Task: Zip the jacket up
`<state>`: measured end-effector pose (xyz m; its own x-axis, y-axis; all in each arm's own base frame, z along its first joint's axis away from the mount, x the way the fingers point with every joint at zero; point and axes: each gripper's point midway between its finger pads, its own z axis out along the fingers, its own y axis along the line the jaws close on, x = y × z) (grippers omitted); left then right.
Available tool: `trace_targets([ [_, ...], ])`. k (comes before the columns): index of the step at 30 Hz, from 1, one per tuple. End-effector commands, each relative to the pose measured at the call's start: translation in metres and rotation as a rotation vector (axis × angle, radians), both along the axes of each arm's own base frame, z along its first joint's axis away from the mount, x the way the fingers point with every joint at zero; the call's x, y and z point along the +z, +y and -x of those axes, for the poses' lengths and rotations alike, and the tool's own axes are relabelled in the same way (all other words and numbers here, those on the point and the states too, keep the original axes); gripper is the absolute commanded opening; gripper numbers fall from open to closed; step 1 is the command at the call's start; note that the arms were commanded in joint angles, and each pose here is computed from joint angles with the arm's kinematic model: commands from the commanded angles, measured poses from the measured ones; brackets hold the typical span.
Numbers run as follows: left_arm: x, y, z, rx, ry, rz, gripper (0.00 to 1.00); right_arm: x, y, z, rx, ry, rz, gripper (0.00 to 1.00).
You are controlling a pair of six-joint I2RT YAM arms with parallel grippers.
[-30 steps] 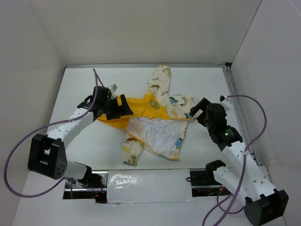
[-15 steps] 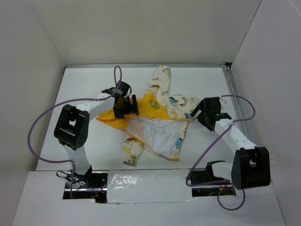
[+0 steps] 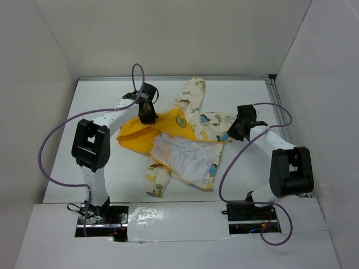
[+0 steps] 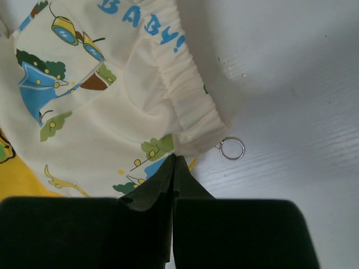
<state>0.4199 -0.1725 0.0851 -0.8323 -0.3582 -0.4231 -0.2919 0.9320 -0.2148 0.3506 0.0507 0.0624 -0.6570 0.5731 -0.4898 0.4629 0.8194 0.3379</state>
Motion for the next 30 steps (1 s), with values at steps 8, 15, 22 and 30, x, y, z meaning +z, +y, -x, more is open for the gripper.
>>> trace_targets([
  [8, 0.106, 0.026, -0.007, -0.071, -0.338, 0.159, 0.00, 0.048, 0.007, -0.004, 0.023, -0.114, 0.109, 0.00],
  [15, 0.140, 0.065, -0.014, -0.004, -0.437, 0.210, 0.00, 0.068, 0.067, -0.001, 0.263, -0.204, -0.010, 0.00],
  [22, 0.086, 0.100, -0.034, 0.124, -0.256, 0.204, 0.00, 0.044, 0.113, -0.002, 0.385, -0.076, -0.047, 0.00],
  [30, 0.079, 0.095, -0.030, 0.063, -0.187, 0.270, 0.97, 0.050, 0.131, -0.002, 0.407, -0.076, 0.067, 0.74],
])
